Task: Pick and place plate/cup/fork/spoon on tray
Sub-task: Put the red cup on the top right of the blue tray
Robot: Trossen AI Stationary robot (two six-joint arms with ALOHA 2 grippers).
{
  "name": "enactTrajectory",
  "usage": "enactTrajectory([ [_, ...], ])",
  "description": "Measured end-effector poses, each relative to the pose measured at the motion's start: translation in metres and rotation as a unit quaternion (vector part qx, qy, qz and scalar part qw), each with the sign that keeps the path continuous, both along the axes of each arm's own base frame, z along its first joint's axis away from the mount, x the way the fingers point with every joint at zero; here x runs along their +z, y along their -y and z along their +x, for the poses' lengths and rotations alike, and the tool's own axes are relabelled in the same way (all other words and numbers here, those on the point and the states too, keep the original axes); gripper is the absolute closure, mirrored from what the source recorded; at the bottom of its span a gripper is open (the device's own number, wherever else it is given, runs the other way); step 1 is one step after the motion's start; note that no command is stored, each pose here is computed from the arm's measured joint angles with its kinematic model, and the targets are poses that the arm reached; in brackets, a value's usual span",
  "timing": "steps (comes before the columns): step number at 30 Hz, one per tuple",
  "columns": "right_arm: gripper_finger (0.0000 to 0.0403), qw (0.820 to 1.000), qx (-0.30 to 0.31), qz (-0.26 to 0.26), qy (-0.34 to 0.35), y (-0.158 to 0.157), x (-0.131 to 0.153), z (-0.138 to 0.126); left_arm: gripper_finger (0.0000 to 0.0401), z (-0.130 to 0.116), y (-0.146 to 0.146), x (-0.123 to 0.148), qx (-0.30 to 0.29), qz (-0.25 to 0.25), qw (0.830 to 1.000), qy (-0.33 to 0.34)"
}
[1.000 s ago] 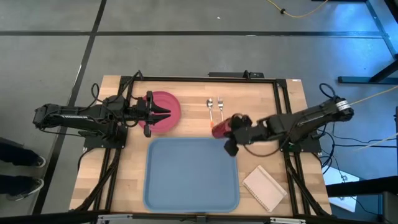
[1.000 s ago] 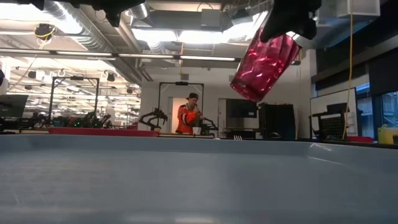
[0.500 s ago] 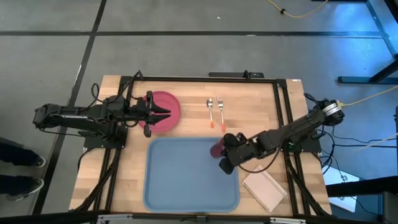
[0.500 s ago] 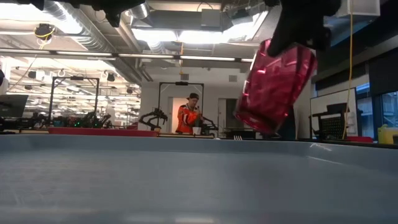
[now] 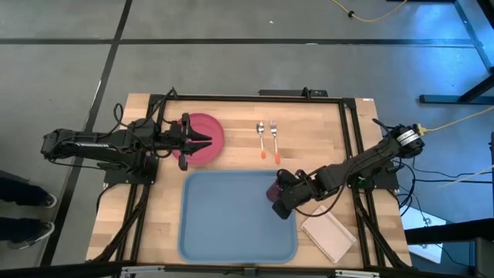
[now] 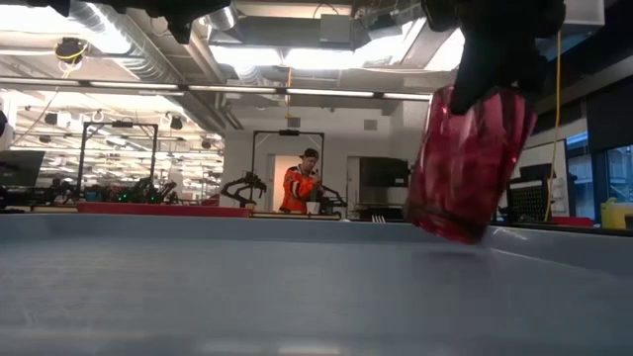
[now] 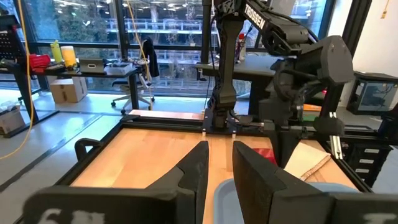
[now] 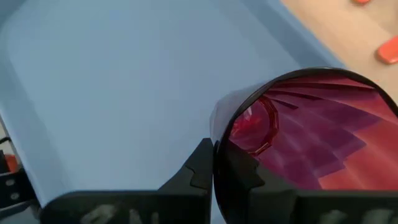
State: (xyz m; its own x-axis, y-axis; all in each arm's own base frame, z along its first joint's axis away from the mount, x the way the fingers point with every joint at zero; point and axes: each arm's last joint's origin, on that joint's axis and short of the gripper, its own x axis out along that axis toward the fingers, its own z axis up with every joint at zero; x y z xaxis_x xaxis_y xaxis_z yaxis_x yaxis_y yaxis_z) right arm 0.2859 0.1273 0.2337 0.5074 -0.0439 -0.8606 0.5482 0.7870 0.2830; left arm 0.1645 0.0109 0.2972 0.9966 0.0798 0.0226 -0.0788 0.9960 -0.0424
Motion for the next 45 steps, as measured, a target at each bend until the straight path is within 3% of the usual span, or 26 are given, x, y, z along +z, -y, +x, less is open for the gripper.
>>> enactTrajectory([
  [22, 0.0369, 0.999, -0.023, -0.012, -0.034, 0.012, -0.005, 0.0, 0.0335, 0.0, 0.0, 0.0, 0.0, 0.0, 1.0, 0.0],
  [45, 0.0367, 1.0, -0.025, -0.013, -0.014, 0.011, -0.003, 0.003, 0.0335, 0.0, 0.0, 0.0, 0.0, 0.0, 1.0, 0.0],
])
